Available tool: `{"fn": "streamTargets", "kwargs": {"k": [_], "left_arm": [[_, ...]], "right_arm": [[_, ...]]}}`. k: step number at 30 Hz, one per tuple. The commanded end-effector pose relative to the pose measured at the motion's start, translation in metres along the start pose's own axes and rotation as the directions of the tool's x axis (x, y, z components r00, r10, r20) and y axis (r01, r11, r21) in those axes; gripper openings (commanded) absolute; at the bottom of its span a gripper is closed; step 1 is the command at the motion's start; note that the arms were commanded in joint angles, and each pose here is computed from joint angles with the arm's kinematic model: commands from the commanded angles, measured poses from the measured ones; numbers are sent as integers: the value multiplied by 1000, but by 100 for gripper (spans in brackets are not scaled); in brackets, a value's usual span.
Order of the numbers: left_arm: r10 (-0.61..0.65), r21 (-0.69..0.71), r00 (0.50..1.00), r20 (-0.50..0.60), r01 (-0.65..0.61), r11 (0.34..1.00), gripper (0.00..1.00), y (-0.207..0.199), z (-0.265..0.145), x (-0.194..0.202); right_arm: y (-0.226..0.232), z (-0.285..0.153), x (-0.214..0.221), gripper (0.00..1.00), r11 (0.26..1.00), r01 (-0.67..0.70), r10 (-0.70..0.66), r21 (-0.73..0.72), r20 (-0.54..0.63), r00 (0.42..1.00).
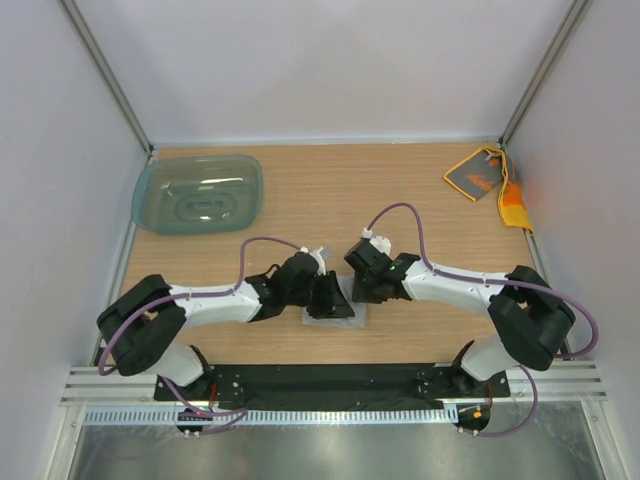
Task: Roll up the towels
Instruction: Roll the towel
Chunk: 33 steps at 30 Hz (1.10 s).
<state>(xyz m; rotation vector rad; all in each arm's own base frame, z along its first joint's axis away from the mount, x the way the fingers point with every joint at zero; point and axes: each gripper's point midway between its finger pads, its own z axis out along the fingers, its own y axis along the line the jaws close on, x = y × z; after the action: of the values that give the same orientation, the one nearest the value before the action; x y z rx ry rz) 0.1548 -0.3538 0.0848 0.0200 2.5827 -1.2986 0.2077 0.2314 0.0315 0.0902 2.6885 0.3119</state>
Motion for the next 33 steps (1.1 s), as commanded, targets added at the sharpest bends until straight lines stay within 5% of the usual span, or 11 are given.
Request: {"fn": "streamTargets", "kwargs": {"k": [1, 33], "left_arm": [[23, -159, 999, -28, -27, 987, 32, 37, 12, 9], [92, -152, 996, -3, -92, 984, 40, 13, 11, 22]], "right_arm": [[-4, 0, 1, 5, 998, 8, -8, 56, -8, 1000], [16, -2, -3, 7, 1000, -6, 6, -8, -28, 1000]]}}
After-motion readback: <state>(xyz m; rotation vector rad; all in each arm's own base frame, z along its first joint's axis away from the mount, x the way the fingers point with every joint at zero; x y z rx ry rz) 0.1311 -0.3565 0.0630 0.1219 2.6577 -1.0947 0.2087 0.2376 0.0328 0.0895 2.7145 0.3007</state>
